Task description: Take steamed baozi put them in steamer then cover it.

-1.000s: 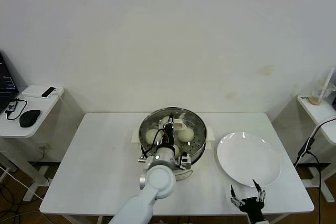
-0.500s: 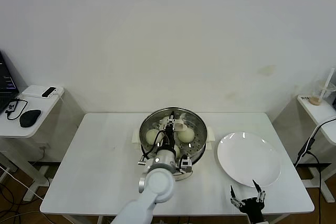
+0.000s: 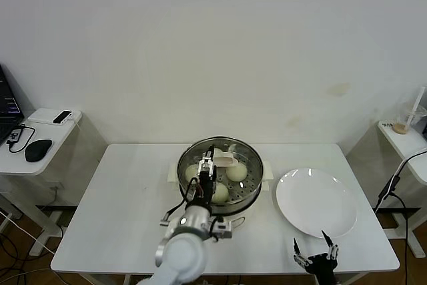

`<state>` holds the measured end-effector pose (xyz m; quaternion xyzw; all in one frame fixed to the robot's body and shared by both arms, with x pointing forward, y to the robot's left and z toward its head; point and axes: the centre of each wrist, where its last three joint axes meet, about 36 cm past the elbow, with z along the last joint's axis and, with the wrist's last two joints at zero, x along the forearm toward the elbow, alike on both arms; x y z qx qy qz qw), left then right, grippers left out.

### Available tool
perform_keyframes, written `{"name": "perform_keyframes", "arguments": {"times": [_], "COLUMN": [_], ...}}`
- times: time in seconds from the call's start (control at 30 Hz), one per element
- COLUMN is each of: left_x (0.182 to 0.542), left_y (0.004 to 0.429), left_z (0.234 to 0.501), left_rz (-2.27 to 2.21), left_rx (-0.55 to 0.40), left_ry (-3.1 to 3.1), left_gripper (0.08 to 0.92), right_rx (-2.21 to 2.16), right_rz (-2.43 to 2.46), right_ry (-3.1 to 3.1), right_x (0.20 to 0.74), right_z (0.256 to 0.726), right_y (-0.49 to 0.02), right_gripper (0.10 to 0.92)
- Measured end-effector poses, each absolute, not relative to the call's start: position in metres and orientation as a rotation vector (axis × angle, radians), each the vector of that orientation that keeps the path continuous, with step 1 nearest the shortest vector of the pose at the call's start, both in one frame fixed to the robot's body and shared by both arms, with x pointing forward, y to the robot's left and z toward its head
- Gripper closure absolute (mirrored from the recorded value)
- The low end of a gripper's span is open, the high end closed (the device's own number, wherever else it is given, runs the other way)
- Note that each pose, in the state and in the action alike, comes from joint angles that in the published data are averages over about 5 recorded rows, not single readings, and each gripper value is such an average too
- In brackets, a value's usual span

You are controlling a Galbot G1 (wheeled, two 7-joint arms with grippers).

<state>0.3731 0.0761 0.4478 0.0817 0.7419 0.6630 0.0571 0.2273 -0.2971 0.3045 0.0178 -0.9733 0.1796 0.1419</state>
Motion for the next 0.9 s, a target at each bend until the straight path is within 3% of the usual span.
{"name": "perform_keyframes", "arguments": {"times": [0.4, 0.7, 0.9], "left_x": [0.319, 0.295, 0.264], "left_y": [0.135, 0.215, 0.245], "left_z": [0.463, 0.43, 0.399], "left_rz": [1.529, 0.912, 0.558], "left_rx": [0.256, 0.199, 0.115], "left_ry": [2.53, 2.888, 3.047], "left_gripper": [0.177, 0.177, 0.177], "right_rx": [0.085, 0.132, 0.132], "right_rz": [0.502, 0.429, 0.344], "right_ry": [-2.836, -2.879, -2.903], "right_x": [0.225, 0.223, 0.214], "right_z": [0.309, 0.314, 0.326], "right_y": [-0.301, -0.294, -0.298], "right_gripper": [0.2, 0.2, 0.2]}}
